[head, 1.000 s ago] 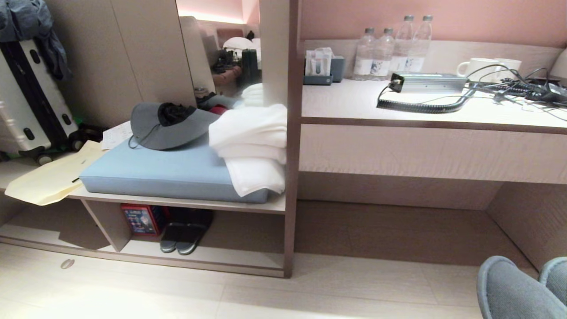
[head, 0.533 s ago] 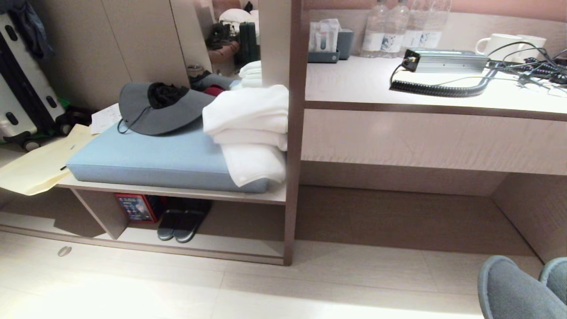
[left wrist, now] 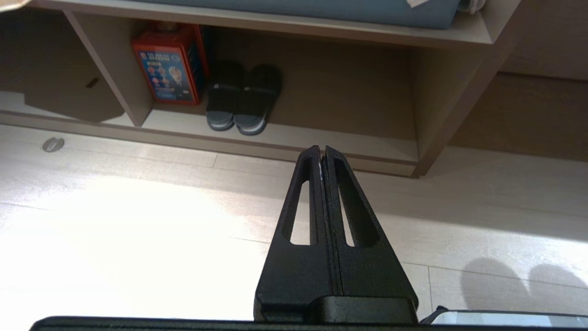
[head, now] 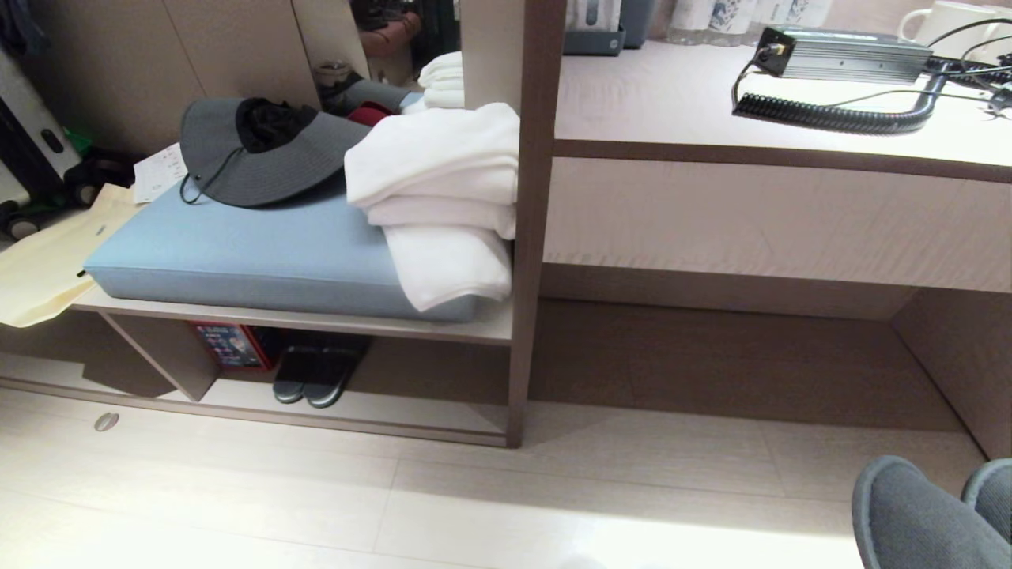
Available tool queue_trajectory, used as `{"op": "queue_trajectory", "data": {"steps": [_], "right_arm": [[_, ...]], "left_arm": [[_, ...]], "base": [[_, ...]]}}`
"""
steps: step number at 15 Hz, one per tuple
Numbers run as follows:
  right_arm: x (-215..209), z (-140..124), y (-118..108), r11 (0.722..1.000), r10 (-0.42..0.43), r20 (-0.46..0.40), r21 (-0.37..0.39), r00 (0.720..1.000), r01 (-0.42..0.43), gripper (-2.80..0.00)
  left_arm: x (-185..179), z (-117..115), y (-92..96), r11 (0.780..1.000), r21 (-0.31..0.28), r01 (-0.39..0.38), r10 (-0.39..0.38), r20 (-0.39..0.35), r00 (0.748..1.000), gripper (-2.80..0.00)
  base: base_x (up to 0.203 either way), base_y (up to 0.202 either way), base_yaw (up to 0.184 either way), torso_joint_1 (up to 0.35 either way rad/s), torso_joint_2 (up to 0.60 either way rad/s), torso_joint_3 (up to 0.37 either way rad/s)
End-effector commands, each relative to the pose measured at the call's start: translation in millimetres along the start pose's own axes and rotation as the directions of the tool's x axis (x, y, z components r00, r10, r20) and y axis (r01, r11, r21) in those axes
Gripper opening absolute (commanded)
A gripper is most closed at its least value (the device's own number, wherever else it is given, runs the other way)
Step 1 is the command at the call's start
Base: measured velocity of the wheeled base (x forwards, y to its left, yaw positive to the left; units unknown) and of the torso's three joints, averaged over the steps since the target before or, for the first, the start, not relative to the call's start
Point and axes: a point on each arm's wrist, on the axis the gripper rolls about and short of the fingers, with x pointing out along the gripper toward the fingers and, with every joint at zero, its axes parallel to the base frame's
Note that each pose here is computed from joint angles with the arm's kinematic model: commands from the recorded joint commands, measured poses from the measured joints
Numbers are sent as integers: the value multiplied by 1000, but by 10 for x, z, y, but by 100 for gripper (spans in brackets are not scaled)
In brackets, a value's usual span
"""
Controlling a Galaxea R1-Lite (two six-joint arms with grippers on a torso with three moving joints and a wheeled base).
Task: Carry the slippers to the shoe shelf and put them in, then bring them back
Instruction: Place the slippers on the floor
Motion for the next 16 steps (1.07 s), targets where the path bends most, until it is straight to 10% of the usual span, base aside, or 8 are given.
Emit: {"op": "queue_trajectory", "data": {"steps": [1,16], "right_arm": [[1,0,0,1000,0,-1,0,1000,0,-280],[1,2,-2,1000,-6,0,-7,1000,6,-280]], "left_arm": [[1,-3,0,1000,-1,0,0,-1,1000,-280],[0,-1,0,1000,-1,-1,1,0,1000,-280]], "base": [[0,0,0,2,2,-202],[0,0,0,4,3,-197]]}}
